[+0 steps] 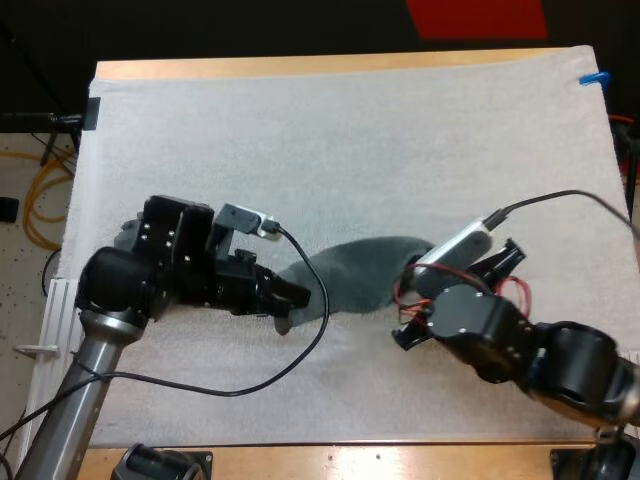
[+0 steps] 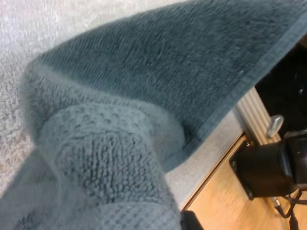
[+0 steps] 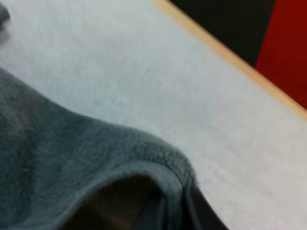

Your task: Pick towel from pile fold and stack

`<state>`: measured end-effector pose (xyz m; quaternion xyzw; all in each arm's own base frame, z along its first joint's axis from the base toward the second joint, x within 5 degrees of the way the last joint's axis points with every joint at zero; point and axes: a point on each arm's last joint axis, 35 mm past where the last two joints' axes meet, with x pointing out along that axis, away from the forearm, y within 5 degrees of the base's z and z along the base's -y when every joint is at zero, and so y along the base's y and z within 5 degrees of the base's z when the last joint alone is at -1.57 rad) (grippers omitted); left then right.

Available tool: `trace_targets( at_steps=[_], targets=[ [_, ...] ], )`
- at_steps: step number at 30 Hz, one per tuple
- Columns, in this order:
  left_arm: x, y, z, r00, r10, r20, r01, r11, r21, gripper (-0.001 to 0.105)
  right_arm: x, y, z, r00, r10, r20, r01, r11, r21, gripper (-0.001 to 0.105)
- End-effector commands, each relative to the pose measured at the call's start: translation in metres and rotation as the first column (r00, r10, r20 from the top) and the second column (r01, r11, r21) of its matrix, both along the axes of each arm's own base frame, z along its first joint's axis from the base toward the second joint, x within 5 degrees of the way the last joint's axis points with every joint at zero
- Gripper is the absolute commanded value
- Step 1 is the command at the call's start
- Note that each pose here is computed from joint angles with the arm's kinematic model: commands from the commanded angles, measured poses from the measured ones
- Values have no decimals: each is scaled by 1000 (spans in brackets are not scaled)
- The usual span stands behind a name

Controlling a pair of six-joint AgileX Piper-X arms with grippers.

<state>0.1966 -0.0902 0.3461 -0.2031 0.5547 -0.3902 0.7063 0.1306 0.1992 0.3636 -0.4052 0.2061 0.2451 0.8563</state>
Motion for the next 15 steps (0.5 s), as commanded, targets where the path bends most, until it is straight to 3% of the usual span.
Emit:
trace_targets(
  at_steps=[1, 8, 11, 15],
  targets=[
    [-2, 0, 7, 1000, 2, -11, -2, 1000, -10, 0, -2, -6, 12, 1000, -2, 6, 2, 1000, -11, 0],
    [-14, -7, 18, 998, -52, -43, 52, 999, -8, 0, -12, -17, 30, 992, 48, -114, -51, 998, -23, 0],
    [-25, -16, 19, 993, -93, -70, 94, 996, 4, 0, -18, -23, 33, 970, 63, -234, -61, 998, 18, 0],
    [-38, -27, 20, 993, -89, -81, 96, 992, 87, 0, -26, -31, 33, 928, 63, -366, -61, 998, 17, 0]
  ],
)
